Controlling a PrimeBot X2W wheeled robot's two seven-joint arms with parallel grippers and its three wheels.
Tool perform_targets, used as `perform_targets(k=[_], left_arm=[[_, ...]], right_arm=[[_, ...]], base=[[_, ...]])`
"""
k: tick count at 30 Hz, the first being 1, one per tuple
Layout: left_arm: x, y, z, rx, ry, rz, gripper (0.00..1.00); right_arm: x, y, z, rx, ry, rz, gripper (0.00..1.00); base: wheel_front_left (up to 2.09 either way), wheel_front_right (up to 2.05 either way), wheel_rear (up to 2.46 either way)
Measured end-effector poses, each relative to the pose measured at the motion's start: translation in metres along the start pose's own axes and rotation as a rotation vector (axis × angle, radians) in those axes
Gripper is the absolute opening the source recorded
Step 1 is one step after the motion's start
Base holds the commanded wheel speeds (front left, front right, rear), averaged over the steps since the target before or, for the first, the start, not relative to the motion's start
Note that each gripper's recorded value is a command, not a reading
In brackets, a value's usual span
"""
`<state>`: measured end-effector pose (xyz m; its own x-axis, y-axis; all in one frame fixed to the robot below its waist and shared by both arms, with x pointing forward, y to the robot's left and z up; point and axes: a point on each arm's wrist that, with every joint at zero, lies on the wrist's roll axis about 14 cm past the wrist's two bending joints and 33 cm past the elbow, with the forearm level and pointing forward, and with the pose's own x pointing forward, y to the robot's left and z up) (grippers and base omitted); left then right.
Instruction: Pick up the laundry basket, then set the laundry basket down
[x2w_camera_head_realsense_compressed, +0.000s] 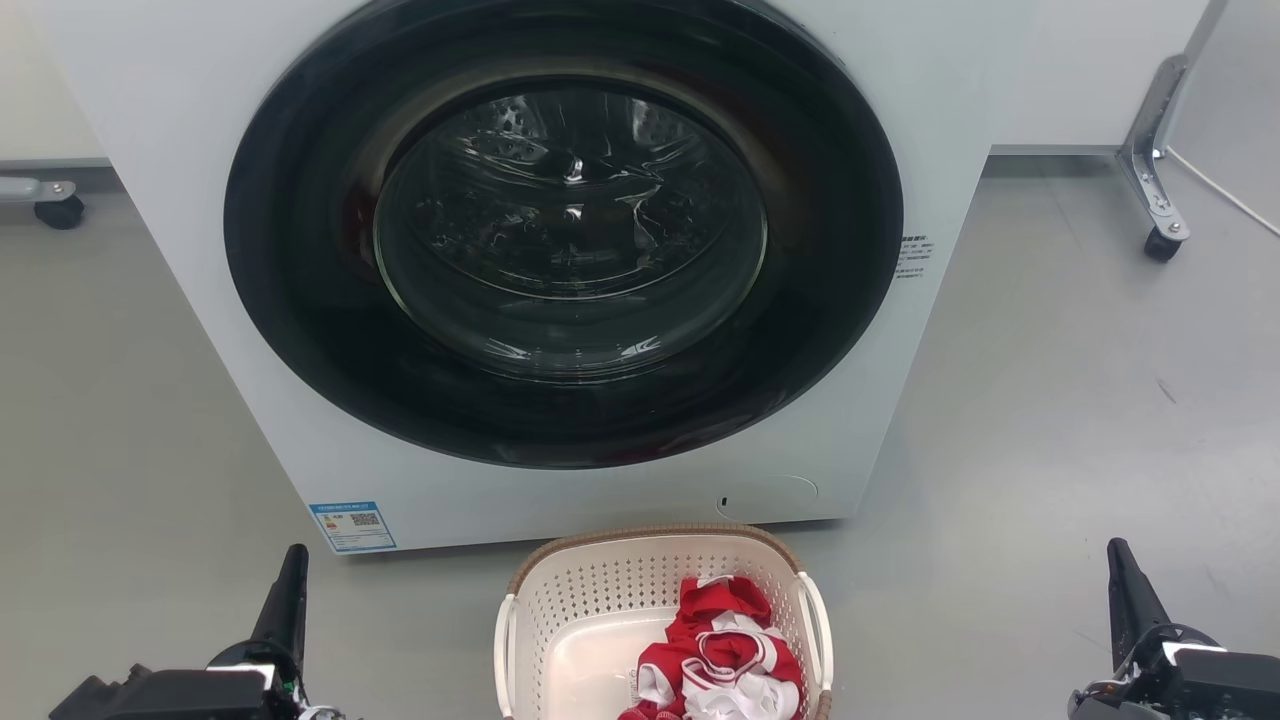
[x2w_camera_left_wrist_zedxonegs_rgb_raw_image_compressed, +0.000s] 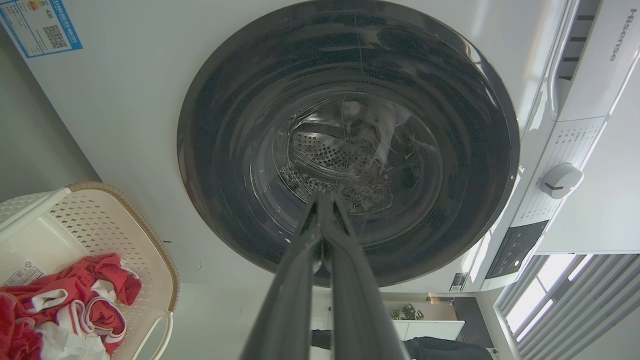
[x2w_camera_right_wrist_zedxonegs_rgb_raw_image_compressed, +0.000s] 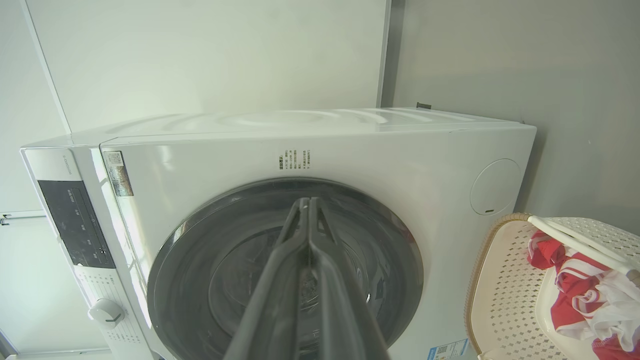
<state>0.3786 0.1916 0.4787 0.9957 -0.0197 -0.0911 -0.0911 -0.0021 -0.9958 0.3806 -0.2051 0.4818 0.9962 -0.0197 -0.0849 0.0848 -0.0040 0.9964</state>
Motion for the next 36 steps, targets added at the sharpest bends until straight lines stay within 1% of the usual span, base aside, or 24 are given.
perform_targets(k=[36], left_arm=[[0.0,0.0,0.0,0.0,0.0,0.0,0.0]], right_arm=[[0.0,0.0001,0.0,0.0,0.0,0.0,0.0]], base=[[0.0,0.0,0.0]])
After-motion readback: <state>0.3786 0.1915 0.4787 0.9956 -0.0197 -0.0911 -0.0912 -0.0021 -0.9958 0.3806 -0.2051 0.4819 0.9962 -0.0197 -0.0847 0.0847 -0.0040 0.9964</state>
